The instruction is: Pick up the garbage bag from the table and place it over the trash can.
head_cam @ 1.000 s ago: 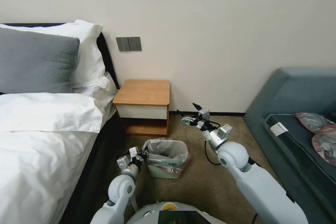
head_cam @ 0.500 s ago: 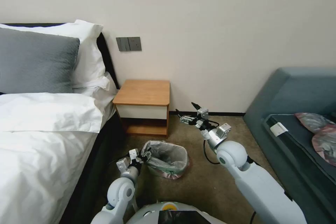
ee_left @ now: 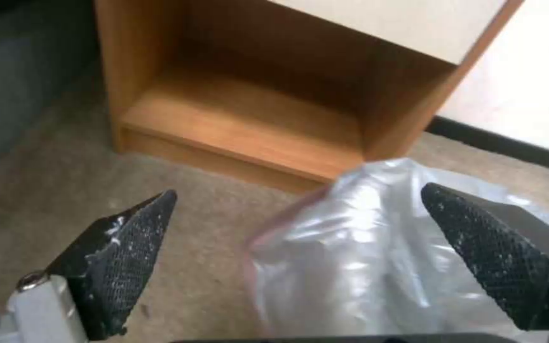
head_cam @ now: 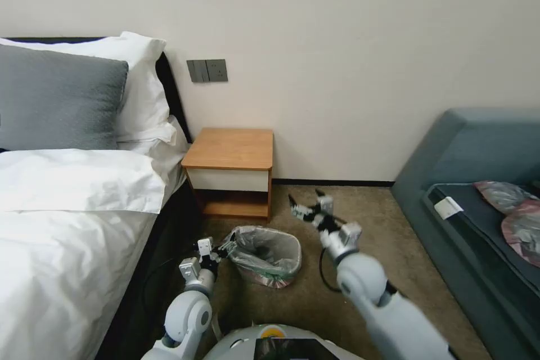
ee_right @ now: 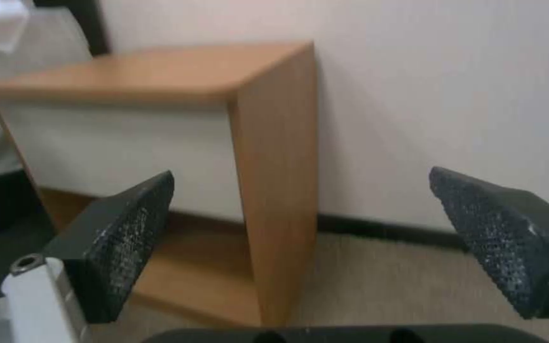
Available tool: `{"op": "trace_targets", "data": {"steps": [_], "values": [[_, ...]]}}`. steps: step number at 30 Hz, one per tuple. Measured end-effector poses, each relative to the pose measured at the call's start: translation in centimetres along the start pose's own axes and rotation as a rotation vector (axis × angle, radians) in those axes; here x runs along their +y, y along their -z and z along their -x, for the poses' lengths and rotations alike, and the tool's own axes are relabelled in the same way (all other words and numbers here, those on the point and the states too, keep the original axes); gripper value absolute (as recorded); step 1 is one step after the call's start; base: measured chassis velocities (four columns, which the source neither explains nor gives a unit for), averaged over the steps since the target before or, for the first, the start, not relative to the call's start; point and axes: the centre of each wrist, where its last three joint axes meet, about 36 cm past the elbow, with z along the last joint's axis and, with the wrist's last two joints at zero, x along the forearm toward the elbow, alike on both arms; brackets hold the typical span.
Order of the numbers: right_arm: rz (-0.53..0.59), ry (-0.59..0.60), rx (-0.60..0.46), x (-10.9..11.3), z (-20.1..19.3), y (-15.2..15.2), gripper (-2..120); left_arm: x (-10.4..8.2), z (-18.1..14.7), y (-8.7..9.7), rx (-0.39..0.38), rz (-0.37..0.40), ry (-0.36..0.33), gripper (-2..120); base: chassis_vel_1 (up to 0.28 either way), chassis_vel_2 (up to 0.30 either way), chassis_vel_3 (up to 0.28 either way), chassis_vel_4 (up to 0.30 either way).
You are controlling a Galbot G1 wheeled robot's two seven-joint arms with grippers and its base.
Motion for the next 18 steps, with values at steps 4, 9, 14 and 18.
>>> {"op": "trace_targets", "data": {"steps": [4,9,14,18], "values": [[0.015,-0.005,0.013,1.1,-1.1,-1.3,100,-0.1,0.1,-0.5,-0.026,-0.021,-0.024,97,0.0,0.0,0.0,0.0],[0.031,-0.043,0.004,3.0,-2.7,-2.3,100,1.4,1.1,-2.1,-0.211,0.119,-0.088,96,0.0,0.0,0.0,0.0],[-0.042,-0.138,-0.051,3.6,-3.7,-5.4,100,3.7,3.0,-2.6,-0.372,0.287,-0.146,93,0.0,0.0,0.0,0.0],[-0.065,-0.166,-0.054,3.1,-4.2,-6.5,100,4.2,3.4,-2.9,-0.398,0.306,-0.14,88,0.0,0.0,0.0,0.0]]}}
